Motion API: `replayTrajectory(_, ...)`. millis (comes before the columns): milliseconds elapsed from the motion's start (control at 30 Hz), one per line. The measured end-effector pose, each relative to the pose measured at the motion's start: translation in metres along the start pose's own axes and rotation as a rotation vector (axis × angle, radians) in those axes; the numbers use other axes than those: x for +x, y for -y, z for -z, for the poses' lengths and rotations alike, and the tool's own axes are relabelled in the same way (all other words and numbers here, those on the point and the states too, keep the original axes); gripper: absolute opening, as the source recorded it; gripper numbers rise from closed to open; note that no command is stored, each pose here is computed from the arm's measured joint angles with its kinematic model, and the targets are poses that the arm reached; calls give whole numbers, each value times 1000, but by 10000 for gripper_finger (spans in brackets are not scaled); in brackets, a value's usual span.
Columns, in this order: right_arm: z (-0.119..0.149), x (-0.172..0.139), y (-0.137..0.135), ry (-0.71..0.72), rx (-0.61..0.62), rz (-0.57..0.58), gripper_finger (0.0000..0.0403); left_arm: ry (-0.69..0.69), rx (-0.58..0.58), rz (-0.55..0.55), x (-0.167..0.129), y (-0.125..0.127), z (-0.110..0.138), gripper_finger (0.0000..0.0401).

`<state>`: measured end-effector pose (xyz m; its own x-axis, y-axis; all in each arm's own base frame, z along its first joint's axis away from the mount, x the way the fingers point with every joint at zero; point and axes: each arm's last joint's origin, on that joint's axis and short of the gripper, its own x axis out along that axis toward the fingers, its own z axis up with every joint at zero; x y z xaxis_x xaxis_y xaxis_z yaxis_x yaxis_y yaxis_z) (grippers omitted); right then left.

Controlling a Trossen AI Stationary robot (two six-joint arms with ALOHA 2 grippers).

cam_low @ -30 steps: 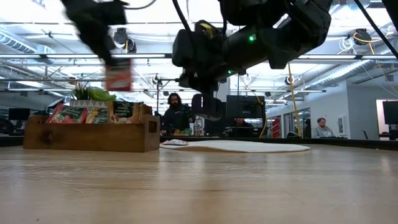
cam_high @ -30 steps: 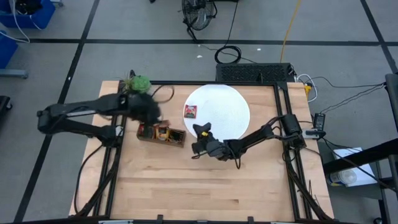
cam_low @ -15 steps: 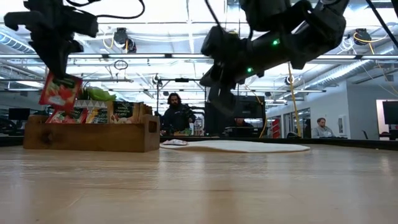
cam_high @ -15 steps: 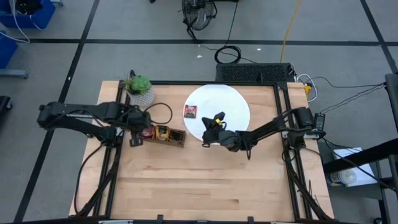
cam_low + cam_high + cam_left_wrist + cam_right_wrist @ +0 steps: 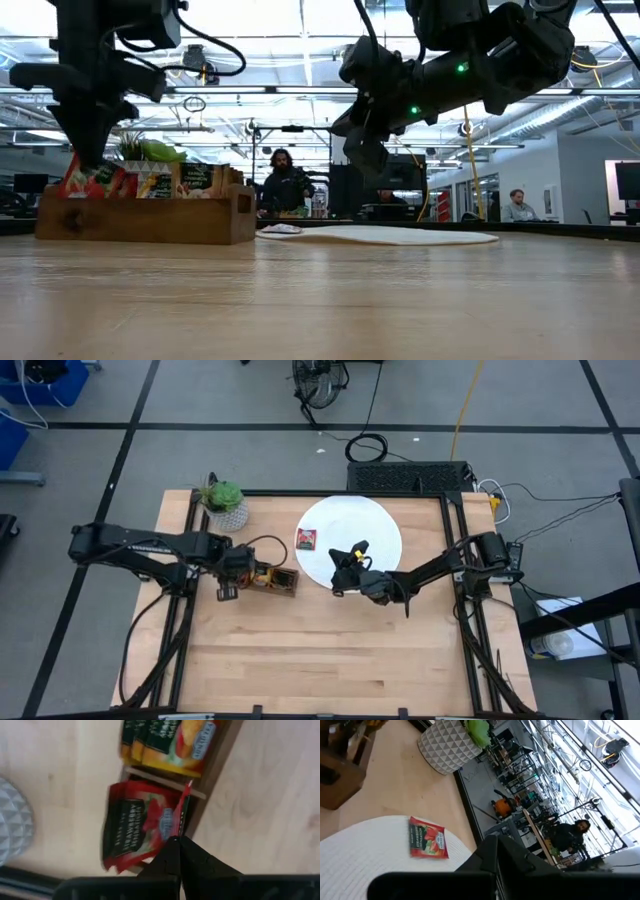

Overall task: Pick & Place Tea
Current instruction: Put the red tea bag into the left section of the wooden organizer

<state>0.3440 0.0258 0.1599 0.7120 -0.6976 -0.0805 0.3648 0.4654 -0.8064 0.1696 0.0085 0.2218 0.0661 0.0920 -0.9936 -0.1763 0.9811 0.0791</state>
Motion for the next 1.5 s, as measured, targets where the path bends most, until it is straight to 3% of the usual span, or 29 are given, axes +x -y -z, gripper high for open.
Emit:
replayTrajectory(267, 0, -1, -1, -1, 36, -4, 1, 65, 14, -11, 2, 1, -8, 5)
replayTrajectory(567, -1, -3, -2, 4, 32, -11, 1, 63, -64, -126, 1, -3, -6, 11)
replayTrajectory(1067, -1, -3, -2, 4, 32, -11, 1, 65, -84, -173, 0, -5, -6, 123)
replayTrajectory(1200, -1, -3, -2, 4, 32, -11, 0, 70, -82, -197, -13, -6, -8, 156)
replayTrajectory(1300, -1, -3, -2, 4, 32, -11, 0, 122, -143, -184, -27, -7, -14, 168)
replayTrajectory(1400, -1, -3, -2, 3, 57, -11, 0, 135, -144, -81, -32, -3, -17, 161)
replayTrajectory(1500, -1, -3, -3, 1, 83, -14, 0, 30, -49, -17, -14, 6, -15, 112)
